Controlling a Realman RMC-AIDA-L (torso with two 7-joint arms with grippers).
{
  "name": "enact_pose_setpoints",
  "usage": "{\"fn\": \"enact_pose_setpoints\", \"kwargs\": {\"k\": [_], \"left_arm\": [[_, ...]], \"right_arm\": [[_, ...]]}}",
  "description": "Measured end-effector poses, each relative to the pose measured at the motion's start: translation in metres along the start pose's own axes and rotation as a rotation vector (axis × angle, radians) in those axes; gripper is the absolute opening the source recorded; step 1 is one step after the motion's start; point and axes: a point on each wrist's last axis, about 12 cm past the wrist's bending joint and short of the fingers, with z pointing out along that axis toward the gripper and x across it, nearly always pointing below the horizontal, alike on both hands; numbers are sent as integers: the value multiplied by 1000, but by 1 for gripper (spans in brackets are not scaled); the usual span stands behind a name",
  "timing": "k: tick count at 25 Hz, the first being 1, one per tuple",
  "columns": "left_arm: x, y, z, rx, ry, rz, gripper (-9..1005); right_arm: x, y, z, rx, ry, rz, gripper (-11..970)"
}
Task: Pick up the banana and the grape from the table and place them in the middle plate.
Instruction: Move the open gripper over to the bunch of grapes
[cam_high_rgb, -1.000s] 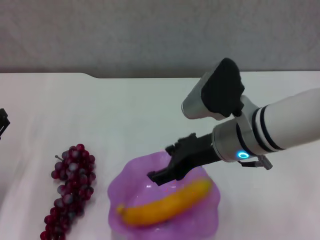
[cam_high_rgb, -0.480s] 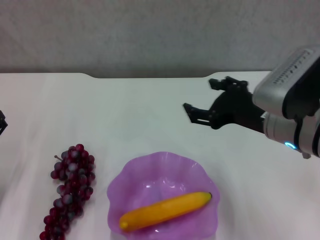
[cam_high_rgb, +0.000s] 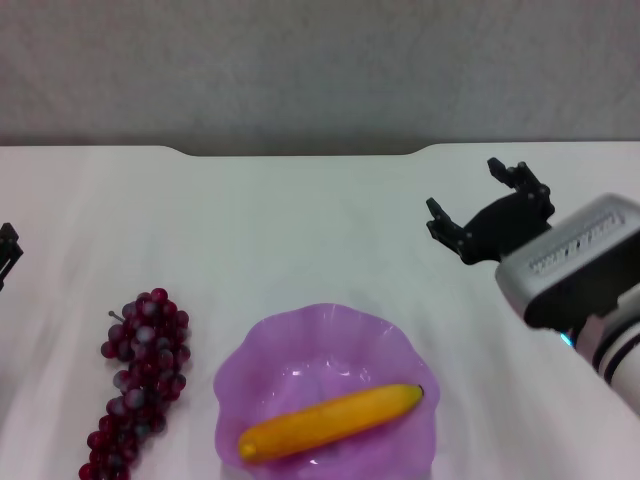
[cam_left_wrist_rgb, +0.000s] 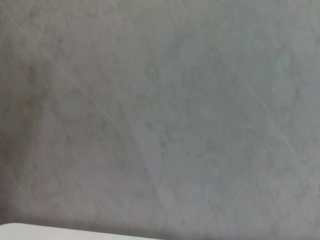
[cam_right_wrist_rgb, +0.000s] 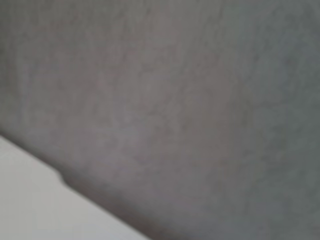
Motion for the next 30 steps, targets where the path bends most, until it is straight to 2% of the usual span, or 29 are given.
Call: {"fn": "enact_pose_setpoints", "kwargs": {"k": [6,10,12,15,19,25,30], "left_arm": [[1,-1,0,0,1,-7,867],[0,-3,2,5,-2,-10,867],[-1,-4,4,9,-5,-12,867],[-2,-6,6,16,-7,-15,866],[-1,-8,6,30,0,-18,866],[-1,-10,6,48,6,-17,866],[-9,-18,8,173,1,-69,866]], "right_arm": [[29,11,-1,85,-127,-6,861],[46,-2,-6,89,-247,60,861],[54,-14,-7,64,-280,145,861],[63,-30,-1,25,-252,278,861],[65,-39,6,-38,-213,418,861],[71,-38,11,-55,-141,418,861],[82,-35,10,-59,-61,375,861]]}}
